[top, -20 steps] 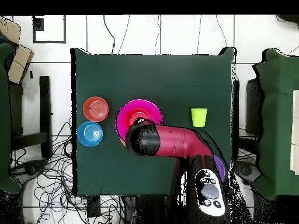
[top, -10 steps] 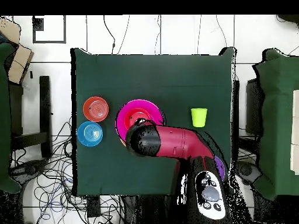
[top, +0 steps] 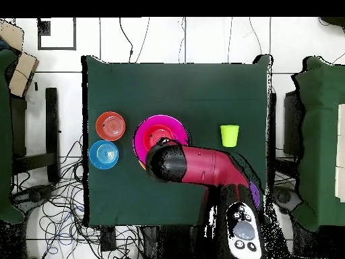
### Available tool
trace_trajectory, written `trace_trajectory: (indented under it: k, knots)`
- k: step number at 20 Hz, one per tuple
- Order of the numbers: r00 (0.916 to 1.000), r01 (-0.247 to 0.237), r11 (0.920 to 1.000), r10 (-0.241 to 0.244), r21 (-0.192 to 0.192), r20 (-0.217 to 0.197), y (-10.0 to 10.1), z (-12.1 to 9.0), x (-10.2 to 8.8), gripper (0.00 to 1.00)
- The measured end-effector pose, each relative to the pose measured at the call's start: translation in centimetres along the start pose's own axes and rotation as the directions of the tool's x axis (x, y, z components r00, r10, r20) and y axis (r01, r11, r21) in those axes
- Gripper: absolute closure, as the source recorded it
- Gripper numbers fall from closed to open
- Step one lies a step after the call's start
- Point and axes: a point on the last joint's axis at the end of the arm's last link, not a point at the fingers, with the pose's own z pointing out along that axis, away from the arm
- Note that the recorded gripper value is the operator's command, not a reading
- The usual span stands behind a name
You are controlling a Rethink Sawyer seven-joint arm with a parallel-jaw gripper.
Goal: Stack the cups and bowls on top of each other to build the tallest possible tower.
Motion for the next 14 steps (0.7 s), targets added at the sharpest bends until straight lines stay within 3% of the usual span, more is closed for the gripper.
trace_trajectory:
  k: [9,14]
  knots:
    - [0.9996,0.001,1.0,0.0,0.009,-0.027,2.0,-5.2,0.8,0.0]
    - [0.9999,-0.005,1.0,0.005,0.006,-0.015,2.3,-6.3,0.8,0.0]
